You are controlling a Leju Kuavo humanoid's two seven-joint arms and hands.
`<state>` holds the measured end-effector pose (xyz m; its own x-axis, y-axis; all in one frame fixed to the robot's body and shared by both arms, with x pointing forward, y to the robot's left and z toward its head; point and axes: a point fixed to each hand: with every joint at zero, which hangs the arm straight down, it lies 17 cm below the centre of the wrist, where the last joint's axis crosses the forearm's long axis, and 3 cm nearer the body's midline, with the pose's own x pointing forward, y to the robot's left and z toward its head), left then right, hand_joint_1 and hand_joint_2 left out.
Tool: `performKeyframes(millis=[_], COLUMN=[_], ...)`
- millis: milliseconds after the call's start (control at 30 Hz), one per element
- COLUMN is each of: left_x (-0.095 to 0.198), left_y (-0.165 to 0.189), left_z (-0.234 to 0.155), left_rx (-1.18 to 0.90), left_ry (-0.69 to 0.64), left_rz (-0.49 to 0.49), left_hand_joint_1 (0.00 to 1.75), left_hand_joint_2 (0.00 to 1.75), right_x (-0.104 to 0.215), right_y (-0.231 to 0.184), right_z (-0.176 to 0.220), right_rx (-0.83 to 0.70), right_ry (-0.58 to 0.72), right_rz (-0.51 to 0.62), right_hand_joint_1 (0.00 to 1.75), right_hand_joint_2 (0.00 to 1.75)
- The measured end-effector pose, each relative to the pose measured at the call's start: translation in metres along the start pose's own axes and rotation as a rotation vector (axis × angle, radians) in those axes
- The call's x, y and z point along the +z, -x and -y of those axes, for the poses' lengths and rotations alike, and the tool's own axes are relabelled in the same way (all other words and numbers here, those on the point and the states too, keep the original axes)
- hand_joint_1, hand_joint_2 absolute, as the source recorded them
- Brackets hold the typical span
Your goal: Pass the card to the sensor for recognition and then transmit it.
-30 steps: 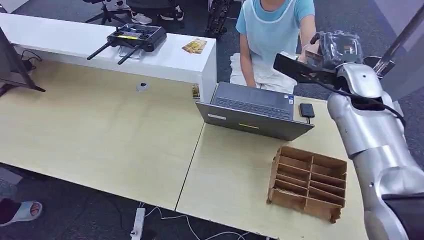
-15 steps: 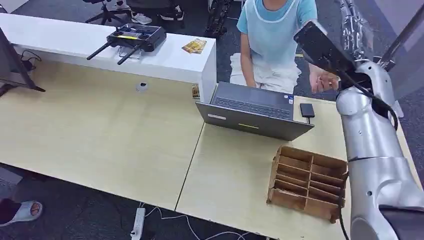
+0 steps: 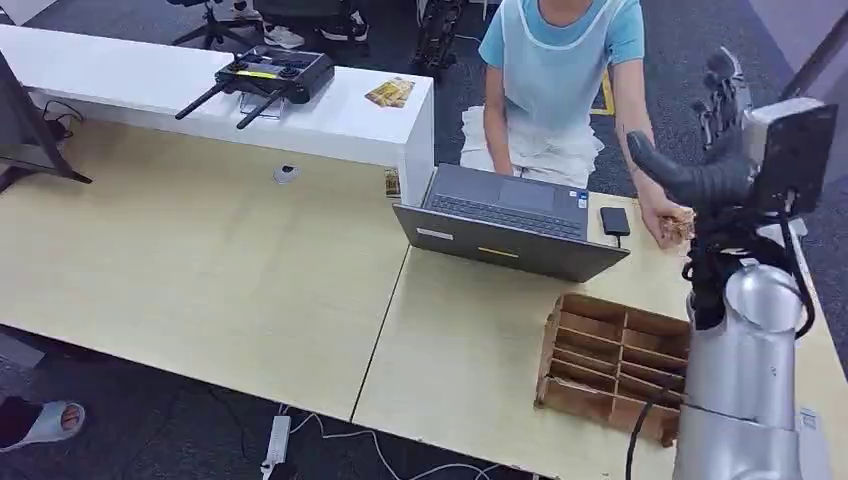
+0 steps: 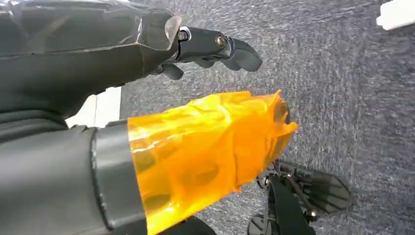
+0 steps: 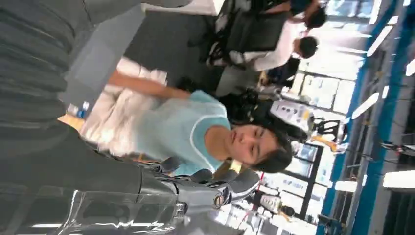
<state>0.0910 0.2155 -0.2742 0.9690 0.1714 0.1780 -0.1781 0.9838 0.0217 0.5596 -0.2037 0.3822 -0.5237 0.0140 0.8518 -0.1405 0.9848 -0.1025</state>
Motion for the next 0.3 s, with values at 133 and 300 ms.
performKeyframes(millis=[133,300], left_x=[0.000,0.000], left_y=[0.001,0.004], left_z=[0.000,-0.001], left_rx=[0.033,0.056], left_ry=[-0.007,-0.013], left_rz=[0.002,0.003], left_hand_joint_1=[0.00,0.00], left_hand_joint_2=[0.00,0.00], right_x=[0.058,0.139], right_y=[-0.005,-0.006], right_z=[0.004,0.002], right_rx=[-0.251,-0.323], right_ry=[-0.008,0.011], right_rz=[0.068,0.108], right_hand_joint_1=[0.00,0.00], right_hand_joint_2=[1.75,1.75])
